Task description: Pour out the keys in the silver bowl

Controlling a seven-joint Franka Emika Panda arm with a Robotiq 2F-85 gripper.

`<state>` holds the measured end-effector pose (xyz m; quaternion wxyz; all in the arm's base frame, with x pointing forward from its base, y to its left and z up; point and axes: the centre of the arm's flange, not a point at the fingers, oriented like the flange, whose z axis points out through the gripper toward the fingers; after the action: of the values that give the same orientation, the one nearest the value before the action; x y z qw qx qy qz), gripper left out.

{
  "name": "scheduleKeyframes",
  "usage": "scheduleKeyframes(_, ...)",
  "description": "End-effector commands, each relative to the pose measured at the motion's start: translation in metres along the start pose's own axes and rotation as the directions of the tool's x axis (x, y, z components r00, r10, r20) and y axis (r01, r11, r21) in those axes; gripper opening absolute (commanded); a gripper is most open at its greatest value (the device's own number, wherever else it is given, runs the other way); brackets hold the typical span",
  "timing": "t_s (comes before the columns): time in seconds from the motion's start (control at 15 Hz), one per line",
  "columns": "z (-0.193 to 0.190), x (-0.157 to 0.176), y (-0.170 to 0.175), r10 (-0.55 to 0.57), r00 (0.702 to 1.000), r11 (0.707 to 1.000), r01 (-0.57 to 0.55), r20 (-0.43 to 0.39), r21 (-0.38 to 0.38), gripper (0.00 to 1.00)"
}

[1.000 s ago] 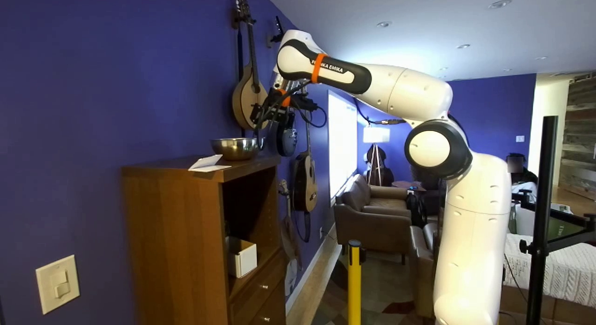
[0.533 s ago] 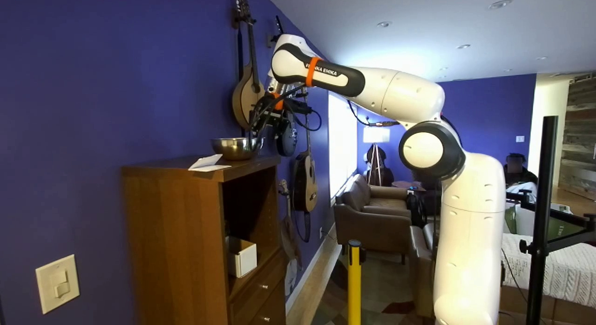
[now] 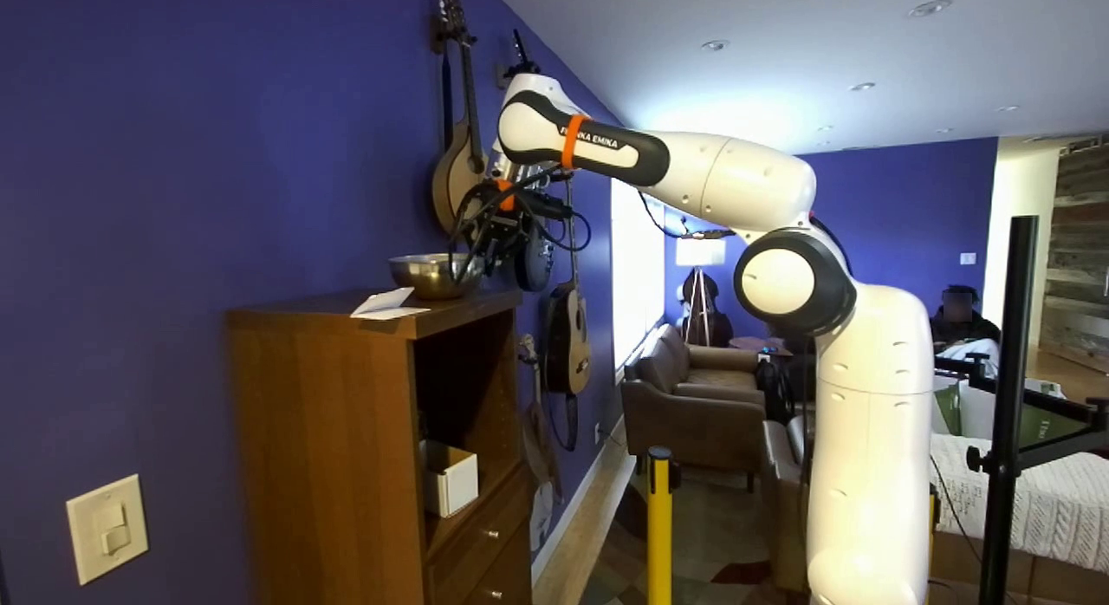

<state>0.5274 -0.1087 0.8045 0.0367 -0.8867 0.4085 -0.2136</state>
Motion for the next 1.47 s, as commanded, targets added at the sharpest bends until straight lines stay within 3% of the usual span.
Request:
scheduleKeyframes(0.0, -0.006, 0.005, -0.007, 0.051, 0.999, 0.999, -0.051, -0.001, 0.007, 0.02)
scheduleKeyframes(0.33, -0.01, 0.003, -0.009, 0.141, 0.989, 0.989, -0.139, -0.05, 0.049, 0.01)
scheduleKeyframes(0.6, -0.028, 0.009, -0.02, 0.231, 0.949, 0.97, -0.208, -0.215, 0.127, 0.01)
scheduleKeyframes(1.0, -0.066, 0.0, -0.043, 0.019, 0.874, 0.998, 0.012, -0.485, 0.059, 0.01)
scheduleKeyframes(1.4, -0.062, -0.043, -0.084, -0.221, 0.732, 0.975, 0.171, -0.645, -0.14, 0.01)
